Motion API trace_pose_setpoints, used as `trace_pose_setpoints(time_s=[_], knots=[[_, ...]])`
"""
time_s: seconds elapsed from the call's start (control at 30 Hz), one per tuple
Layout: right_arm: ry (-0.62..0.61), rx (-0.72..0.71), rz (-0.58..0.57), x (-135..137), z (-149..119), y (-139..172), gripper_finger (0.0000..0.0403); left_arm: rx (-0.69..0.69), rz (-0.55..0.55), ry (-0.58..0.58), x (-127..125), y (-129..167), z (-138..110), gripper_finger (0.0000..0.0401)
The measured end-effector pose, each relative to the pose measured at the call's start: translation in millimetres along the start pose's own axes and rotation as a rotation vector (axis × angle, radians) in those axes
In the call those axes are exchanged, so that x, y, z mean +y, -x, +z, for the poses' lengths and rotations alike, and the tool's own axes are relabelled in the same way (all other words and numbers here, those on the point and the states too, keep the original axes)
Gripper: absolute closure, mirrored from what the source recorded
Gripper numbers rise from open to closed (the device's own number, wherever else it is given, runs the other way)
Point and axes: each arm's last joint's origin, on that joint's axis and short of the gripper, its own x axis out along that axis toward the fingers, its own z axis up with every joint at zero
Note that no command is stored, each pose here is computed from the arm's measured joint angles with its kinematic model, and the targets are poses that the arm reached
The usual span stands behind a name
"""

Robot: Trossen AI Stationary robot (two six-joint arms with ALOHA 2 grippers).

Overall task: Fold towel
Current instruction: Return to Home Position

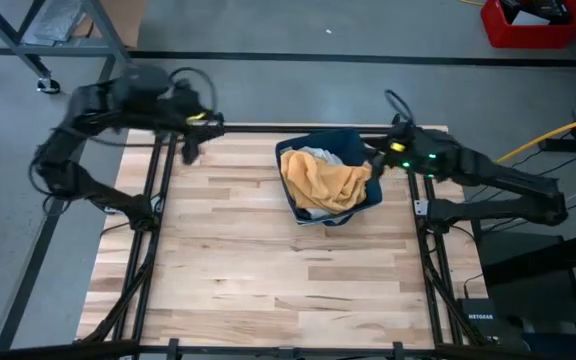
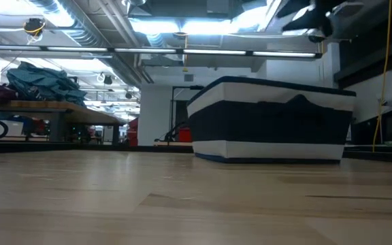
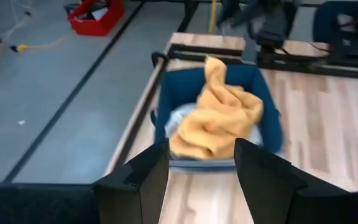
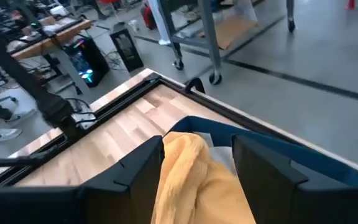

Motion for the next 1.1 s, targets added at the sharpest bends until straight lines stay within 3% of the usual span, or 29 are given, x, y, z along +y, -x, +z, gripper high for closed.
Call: trace_pose_setpoints(time_s=[0.2,0.37,0.5,0.77,0.97,1.1], knots=[[0.039,-0.034,0.019,-12,0,39,0.0201,0.033,-0.109,0.017,-19,48,-25,0.0229],[0.009,-0.048,0.047,-29,-32,50,0.0201,-0.016,-0.241,0.002,-38,53,-56,0.0229],[-0.066,-0.050,0.107,-47,-76,46,0.0201,-0.119,-0.310,-0.007,-52,36,-93,0.0229],[-0.121,-0.139,0.435,-64,-144,23,0.0201,-0.381,-0.337,0.033,-66,-12,-176,0.0229],[-0.125,-0.163,0.465,-72,-172,10,0.0201,-0.520,-0.357,0.133,-74,-44,-239,0.0229],[-0.147,-0.123,0.456,-74,-177,8,0.0201,-0.618,-0.369,0.203,-77,-62,-277,0.0229]])
